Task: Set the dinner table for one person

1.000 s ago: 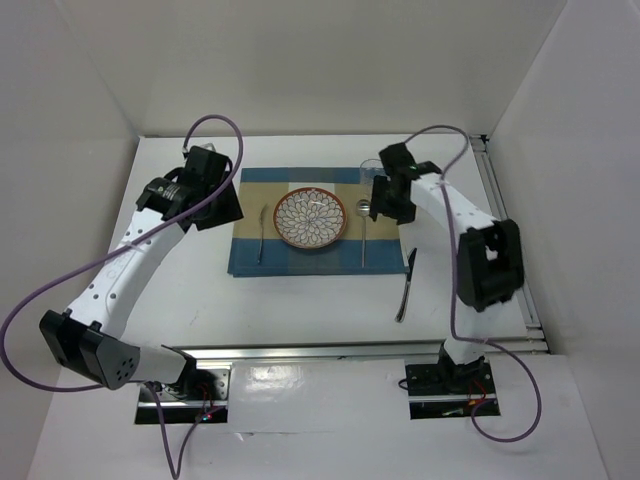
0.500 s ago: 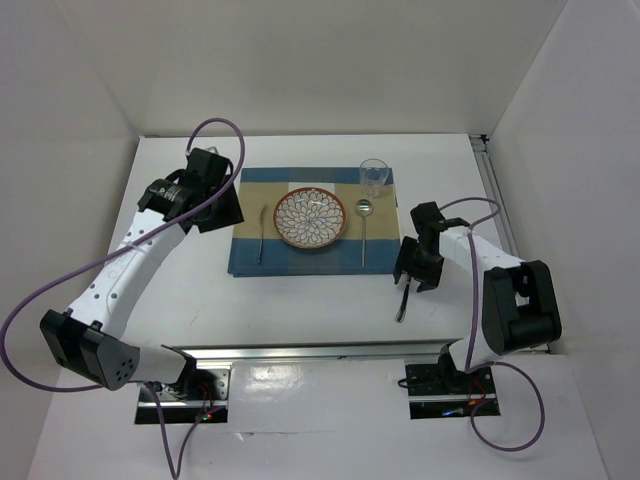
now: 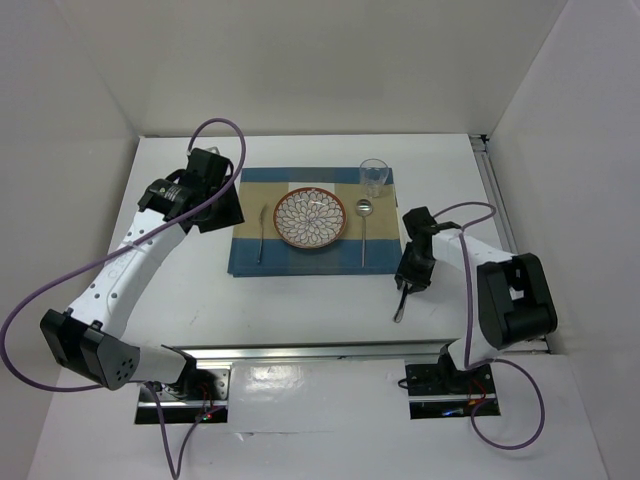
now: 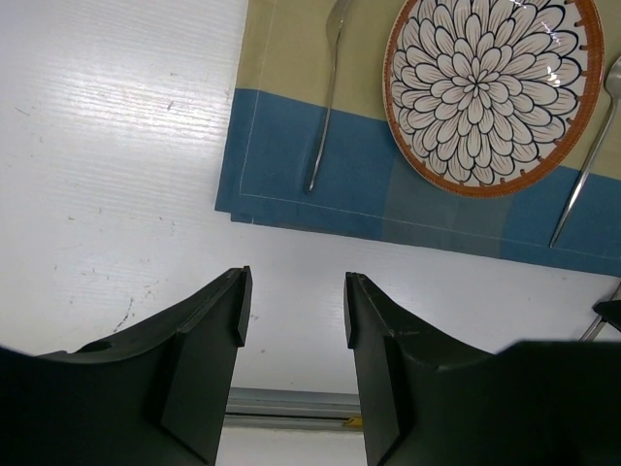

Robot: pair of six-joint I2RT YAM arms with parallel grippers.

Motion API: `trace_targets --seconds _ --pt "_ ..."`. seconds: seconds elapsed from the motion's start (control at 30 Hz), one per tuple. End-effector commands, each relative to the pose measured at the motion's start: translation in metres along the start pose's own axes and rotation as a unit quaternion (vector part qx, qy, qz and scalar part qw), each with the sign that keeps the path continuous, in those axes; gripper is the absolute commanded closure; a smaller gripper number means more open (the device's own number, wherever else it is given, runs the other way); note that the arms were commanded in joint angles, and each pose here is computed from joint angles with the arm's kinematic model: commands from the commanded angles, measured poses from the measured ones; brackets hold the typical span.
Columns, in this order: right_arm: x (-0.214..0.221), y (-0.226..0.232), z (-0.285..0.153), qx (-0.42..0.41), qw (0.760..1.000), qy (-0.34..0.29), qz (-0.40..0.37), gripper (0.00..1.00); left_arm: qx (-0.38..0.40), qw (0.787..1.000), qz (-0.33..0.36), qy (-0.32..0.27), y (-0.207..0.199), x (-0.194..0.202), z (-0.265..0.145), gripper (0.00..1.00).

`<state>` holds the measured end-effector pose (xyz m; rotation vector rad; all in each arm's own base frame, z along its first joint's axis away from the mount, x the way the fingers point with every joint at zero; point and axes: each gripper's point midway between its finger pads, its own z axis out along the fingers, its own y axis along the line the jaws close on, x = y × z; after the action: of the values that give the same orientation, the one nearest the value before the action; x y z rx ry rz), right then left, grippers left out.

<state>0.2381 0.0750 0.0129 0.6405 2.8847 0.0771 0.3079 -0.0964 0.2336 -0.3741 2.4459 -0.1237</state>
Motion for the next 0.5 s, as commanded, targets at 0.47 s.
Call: trace_targets --seconds 0.47 --pt "0.023 -0.003 0.007 0.065 0.998 0.008 0.016 0.84 0.014 1.0 0.004 -0.006 -0.005 -0.006 0.0 0.41"
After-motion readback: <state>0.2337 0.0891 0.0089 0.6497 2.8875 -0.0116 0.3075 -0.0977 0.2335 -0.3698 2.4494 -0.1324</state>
